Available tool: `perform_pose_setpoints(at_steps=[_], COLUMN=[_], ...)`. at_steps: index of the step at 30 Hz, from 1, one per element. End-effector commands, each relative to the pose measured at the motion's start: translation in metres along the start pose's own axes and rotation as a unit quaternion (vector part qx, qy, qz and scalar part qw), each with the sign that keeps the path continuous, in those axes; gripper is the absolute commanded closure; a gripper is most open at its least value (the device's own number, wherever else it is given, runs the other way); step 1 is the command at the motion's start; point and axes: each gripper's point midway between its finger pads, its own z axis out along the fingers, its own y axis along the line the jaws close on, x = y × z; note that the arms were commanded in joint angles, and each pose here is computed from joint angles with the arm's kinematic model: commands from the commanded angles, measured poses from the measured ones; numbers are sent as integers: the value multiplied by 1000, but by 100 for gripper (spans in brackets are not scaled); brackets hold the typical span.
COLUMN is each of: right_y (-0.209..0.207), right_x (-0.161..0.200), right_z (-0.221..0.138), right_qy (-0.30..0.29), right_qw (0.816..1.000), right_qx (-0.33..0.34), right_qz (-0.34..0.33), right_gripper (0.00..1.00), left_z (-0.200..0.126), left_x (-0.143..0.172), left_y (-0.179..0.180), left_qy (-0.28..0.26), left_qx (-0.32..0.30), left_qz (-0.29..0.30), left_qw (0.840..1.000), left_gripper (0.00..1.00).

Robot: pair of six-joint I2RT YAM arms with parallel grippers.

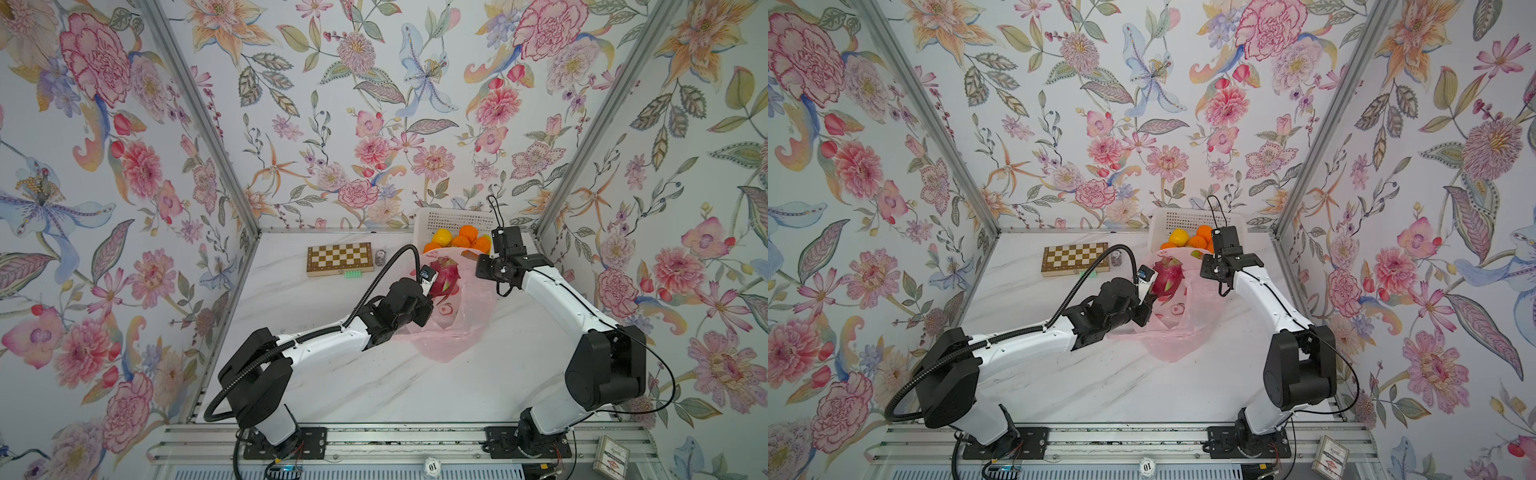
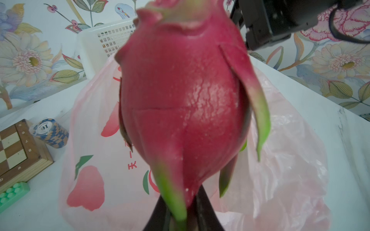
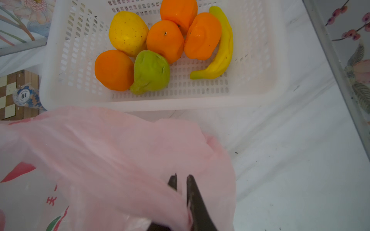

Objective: Untie the knot of the plastic bag and take out the fruit
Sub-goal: Pick up the fruit from the plastic bag, then place the fruit in the basket.

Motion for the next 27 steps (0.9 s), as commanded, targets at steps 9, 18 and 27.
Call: perform_pose_setpoints(at_steps=[9, 18, 27], right_y=[21, 12, 66], right_x=[50, -16, -61], right_z=[-55, -152, -231], right_qy=[-33, -153, -138], right_qw=[997, 972, 885], right_qx=[-71, -147, -395], right_qz=[21, 100, 204], right_gripper=[66, 11, 1], left_z=[-56, -80, -91], left_x=[-66, -107, -142], left_y=[30, 31, 26], left_qy=[-78, -129, -162], left_qx=[-45, -21, 20], left_qz=[-49, -67, -72], left_qw=[995, 989, 984], left_gripper=[100, 100, 100])
